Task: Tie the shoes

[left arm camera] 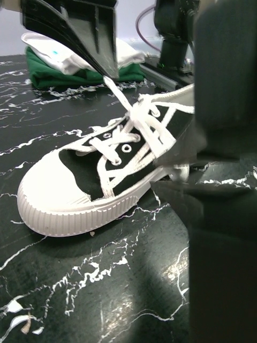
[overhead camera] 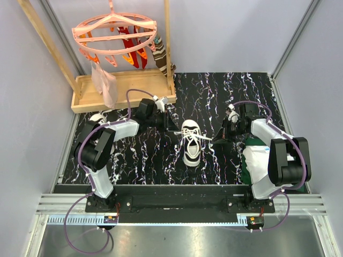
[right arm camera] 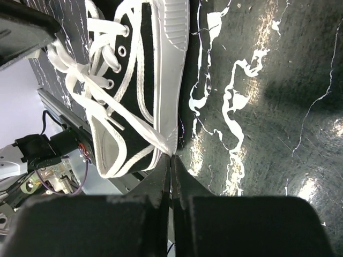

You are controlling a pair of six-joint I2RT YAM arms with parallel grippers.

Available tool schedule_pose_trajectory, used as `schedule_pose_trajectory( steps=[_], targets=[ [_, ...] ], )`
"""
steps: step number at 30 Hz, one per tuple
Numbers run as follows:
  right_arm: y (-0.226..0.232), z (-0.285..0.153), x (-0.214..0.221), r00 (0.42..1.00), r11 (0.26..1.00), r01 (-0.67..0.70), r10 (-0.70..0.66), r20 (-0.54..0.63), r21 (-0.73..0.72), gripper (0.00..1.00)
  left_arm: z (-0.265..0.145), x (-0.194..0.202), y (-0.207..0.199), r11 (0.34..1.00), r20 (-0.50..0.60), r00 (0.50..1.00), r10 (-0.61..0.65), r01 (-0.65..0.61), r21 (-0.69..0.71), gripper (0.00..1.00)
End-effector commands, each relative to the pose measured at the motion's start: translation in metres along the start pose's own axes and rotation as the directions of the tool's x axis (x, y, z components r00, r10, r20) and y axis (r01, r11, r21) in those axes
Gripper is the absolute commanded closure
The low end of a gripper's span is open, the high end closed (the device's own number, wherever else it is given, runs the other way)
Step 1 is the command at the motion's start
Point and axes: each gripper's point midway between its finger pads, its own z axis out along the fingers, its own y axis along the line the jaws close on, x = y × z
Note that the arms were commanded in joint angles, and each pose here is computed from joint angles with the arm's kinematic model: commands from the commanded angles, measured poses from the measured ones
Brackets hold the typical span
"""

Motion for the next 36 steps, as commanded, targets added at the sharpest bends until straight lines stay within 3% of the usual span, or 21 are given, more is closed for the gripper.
schedule_pose_trajectory(
  steps=[1, 2, 7, 13, 16, 18, 19, 20, 21, 22, 23, 25, 27, 31, 32, 36],
  targets=[
    [0.018, -0.002, -0.011, 1.0, 0.997, 0.021, -0.021, -0.007, -0.069, 0.96, -0.004, -0.013, -0.018, 0.996, 0.046, 0.996, 0.079, -0.081, 0.034, 0.68],
    [0.021, -0.002, -0.012, 1.0, 0.996, 0.018, -0.02, -0.013, -0.084, 0.87, -0.005, -0.016, -0.022, 0.995, 0.056, 0.995, 0.087, -0.09, 0.039, 0.58],
    [0.053, -0.012, -0.033, 0.995, 0.983, 0.094, -0.089, 0.036, -0.159, 0.47, -0.012, -0.028, -0.047, 0.984, 0.094, 0.985, 0.147, -0.155, 0.09, 0.43],
    [0.095, -0.04, -0.063, 0.969, 0.955, 0.224, -0.197, 0.149, -0.195, 0.25, -0.042, -0.047, -0.08, 0.943, 0.18, 0.935, 0.306, -0.324, 0.081, 0.29],
    [0.112, -0.058, -0.069, 0.937, 0.931, 0.316, -0.277, 0.212, -0.182, 0.16, -0.065, -0.05, -0.09, 0.887, 0.22, 0.869, 0.444, -0.46, 0.028, 0.25],
    [0.121, -0.07, -0.069, 0.915, 0.914, 0.371, -0.329, 0.234, -0.166, 0.05, -0.089, -0.056, -0.104, 0.814, 0.274, 0.781, 0.562, -0.58, -0.017, 0.23],
    [0.126, -0.079, -0.069, 0.887, 0.893, 0.426, -0.381, 0.26, -0.145, 0.02, -0.096, -0.051, -0.1, 0.801, 0.265, 0.766, 0.585, -0.597, -0.045, 0.18],
    [0.131, -0.085, -0.07, 0.87, 0.881, 0.455, -0.409, 0.276, -0.128, 0.0, -0.113, -0.055, -0.112, 0.749, 0.294, 0.703, 0.647, -0.658, -0.076, 0.13],
    [0.128, -0.089, -0.068, 0.863, 0.882, 0.461, -0.422, 0.277, -0.094, 0.0, -0.121, -0.056, -0.115, 0.727, 0.299, 0.677, 0.673, -0.68, -0.097, 0.07],
    [0.131, -0.099, -0.067, 0.829, 0.859, 0.508, -0.47, 0.302, -0.059, 0.0, -0.13, -0.052, -0.114, 0.728, 0.271, 0.683, 0.678, -0.675, -0.123, 0.01],
    [0.13, -0.103, -0.067, 0.816, 0.853, 0.521, -0.488, 0.311, -0.028, 0.0, -0.145, -0.054, -0.12, 0.694, 0.277, 0.644, 0.713, -0.704, -0.151, 0.01],
    [0.125, -0.115, -0.062, 0.781, 0.833, 0.55, -0.535, 0.323, 0.051, 0.0, -0.164, -0.056, -0.119, 0.703, 0.241, 0.662, 0.71, -0.682, -0.199, 0.01],
    [0.113, -0.117, -0.055, 0.784, 0.838, 0.536, -0.54, 0.306, 0.106, 0.0, -0.184, -0.06, -0.116, 0.701, 0.22, 0.666, 0.713, -0.669, -0.248, 0.01],
    [0.09, -0.13, -0.04, 0.768, 0.828, 0.515, -0.561, 0.31, 0.223, 0.0, -0.211, -0.04, -0.098, 0.728, 0.136, 0.724, 0.676, -0.629, -0.272, 0.01],
    [0.077, -0.129, -0.036, 0.778, 0.832, 0.493, -0.553, 0.299, 0.257, 0.0, -0.216, -0.035, -0.092, 0.711, 0.109, 0.715, 0.691, -0.644, -0.282, 0.01],
    [0.04, -0.144, -0.031, 0.778, 0.801, 0.432, -0.564, 0.279, 0.414, 0.0, -0.22, -0.005, -0.043, 0.76, -0.019, 0.828, 0.561, -0.524, -0.385, 0.01]
  ],
)
